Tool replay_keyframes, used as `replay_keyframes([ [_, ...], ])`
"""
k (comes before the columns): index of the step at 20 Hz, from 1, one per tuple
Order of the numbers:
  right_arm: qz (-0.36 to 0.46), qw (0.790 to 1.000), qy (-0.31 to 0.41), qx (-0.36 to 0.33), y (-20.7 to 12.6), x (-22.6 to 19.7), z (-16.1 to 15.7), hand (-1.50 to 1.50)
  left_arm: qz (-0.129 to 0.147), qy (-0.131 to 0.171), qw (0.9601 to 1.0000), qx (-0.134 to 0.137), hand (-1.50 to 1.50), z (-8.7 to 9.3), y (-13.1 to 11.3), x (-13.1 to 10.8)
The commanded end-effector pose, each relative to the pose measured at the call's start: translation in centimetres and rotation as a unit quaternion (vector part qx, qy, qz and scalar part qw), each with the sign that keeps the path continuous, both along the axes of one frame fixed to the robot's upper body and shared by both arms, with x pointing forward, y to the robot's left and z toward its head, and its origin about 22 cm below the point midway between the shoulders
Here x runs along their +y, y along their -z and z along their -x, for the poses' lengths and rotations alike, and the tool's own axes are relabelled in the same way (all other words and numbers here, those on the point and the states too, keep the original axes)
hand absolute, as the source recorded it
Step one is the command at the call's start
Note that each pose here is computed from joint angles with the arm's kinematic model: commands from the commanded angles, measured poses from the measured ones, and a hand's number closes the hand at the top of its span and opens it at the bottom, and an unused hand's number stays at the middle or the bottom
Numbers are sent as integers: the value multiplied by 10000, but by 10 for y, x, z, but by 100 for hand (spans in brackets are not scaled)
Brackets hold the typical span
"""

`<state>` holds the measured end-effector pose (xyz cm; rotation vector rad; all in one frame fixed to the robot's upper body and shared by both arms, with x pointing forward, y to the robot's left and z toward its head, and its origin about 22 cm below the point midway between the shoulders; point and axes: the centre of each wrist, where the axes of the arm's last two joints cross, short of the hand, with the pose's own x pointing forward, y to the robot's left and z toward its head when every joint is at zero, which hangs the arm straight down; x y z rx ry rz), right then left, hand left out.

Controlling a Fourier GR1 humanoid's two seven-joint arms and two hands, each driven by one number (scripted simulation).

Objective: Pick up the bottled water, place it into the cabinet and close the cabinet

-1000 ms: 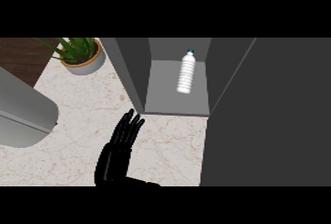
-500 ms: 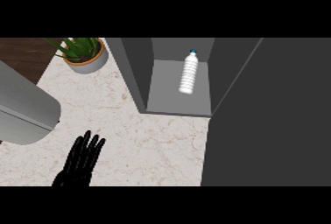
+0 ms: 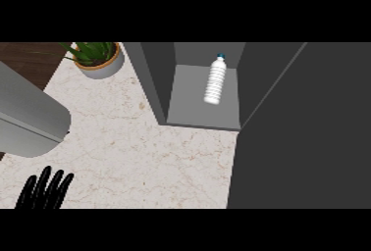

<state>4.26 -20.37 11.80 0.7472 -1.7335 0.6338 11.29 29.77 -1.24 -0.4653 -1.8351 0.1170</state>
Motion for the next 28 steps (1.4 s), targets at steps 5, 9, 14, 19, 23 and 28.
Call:
replay_keyframes([
  [5,781,9887,-899,-914,-30,15,-20,150,5,294,9996,-21,-150,8,-16,33],
  [9,1158,9826,-1139,-901,-27,20,-29,150,-69,234,9996,-115,-150,6,-17,44],
  [14,1228,9823,-1137,-840,-18,28,-45,150,-194,266,9992,-234,-150,0,-21,52],
  [19,943,9884,-1030,-594,-14,36,-52,150,-216,385,9988,-212,-150,-1,-25,59],
  [23,764,9931,-731,-511,-11,36,-61,150,-274,452,9983,-263,-150,-5,-31,63],
  [28,536,9964,-633,-160,-4,41,-65,150,-254,381,9983,-355,-150,-10,-37,68],
])
